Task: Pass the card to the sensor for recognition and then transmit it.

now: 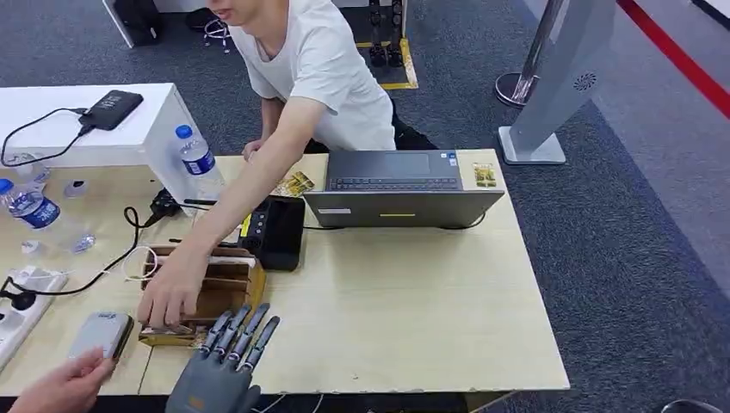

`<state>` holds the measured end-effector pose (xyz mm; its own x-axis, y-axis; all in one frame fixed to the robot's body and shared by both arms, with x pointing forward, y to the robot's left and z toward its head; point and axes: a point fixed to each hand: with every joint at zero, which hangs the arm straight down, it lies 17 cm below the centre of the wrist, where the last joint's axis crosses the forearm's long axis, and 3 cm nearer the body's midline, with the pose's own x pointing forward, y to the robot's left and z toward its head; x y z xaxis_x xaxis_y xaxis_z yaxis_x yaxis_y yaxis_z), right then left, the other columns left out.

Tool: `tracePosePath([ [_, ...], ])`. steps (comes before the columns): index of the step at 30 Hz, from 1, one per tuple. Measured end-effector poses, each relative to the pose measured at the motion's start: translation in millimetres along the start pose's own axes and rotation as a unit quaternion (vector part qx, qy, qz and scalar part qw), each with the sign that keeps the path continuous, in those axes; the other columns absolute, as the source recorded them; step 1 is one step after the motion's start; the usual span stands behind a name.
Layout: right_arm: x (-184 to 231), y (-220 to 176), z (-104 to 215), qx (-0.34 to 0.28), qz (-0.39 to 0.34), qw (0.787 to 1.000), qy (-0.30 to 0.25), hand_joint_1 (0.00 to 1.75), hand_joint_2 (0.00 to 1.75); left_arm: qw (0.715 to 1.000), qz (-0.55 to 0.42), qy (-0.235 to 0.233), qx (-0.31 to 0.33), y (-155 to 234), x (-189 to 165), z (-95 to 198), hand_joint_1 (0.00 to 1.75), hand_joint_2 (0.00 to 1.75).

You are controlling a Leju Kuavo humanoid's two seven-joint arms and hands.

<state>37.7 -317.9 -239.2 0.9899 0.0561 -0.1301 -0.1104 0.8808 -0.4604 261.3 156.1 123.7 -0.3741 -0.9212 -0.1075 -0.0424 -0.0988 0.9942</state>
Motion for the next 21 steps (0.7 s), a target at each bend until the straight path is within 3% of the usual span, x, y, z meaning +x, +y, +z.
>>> tracePosePath([
  [9,2.7,-0.1,4.6,-0.004,0.013,1.0,-0.016,0.0,1.75,1.0,-0.003,0.0,-0.026,-14.3,2.0,19.9,0.0,1.75],
  [21,4.4,-1.1,5.6,-0.006,0.015,1.0,-0.02,0.0,1.75,1.0,-0.002,-0.007,-0.028,-14.4,6.8,23.7,0.0,1.75],
])
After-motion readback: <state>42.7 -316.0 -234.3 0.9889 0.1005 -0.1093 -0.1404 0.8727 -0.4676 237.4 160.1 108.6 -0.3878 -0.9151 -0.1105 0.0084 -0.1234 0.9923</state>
